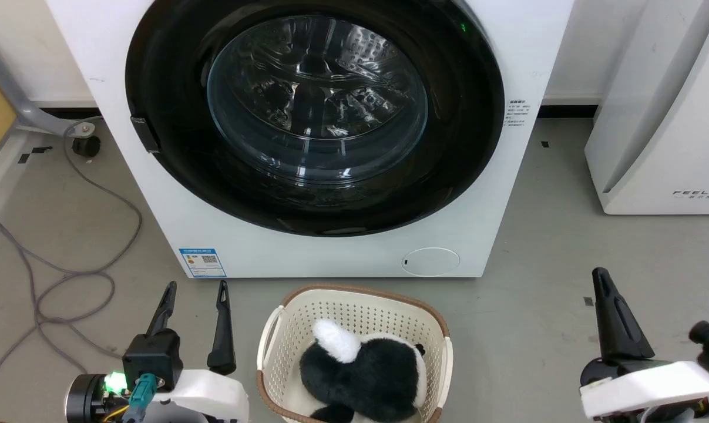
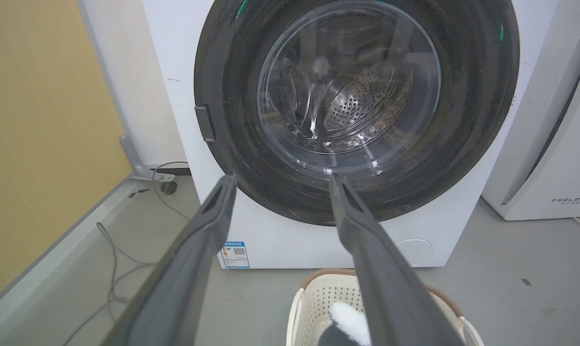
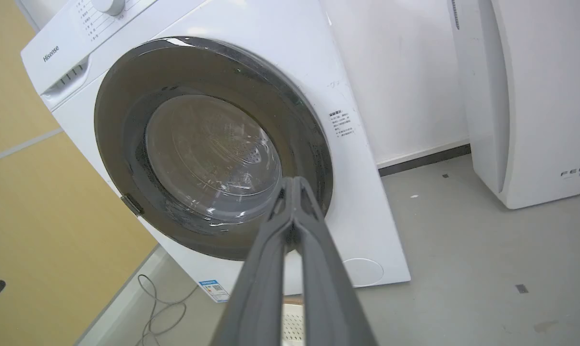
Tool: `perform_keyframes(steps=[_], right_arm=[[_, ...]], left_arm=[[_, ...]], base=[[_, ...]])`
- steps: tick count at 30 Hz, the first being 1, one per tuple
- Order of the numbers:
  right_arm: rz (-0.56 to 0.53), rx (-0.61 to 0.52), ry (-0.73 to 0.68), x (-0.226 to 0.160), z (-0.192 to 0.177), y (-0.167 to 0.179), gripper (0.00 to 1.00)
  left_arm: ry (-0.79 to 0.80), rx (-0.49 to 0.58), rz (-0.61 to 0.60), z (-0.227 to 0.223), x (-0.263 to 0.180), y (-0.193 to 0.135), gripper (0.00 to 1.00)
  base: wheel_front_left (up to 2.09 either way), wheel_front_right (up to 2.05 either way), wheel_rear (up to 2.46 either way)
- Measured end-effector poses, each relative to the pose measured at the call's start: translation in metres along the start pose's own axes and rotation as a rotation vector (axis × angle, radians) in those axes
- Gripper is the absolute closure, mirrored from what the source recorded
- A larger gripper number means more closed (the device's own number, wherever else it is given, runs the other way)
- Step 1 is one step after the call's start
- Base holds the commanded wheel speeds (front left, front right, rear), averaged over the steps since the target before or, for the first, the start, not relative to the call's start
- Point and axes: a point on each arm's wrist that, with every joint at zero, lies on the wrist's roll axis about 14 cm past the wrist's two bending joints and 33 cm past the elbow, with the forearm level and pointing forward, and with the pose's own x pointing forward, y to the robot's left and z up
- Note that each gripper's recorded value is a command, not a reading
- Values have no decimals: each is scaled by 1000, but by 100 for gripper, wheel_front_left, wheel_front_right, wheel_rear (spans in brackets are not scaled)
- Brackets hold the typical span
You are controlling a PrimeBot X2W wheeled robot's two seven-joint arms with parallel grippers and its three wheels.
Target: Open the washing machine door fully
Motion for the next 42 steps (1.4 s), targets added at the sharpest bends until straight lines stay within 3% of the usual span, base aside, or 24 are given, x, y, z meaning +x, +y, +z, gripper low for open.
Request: perform_keyframes(steps=[8, 19, 42], right_arm=[[-30, 315, -56, 7, 6, -6, 100], [-92, 560, -59, 30, 7, -30, 100], [-95, 711, -40, 145, 7, -61, 100]], left_arm=[[-20, 1, 13, 3, 0, 2, 0], [-39, 2, 33, 5, 4, 5, 0], [-63, 26, 88, -2, 35, 18, 0]], base=[[0, 0, 0], [0, 0, 0], [0, 0, 0]])
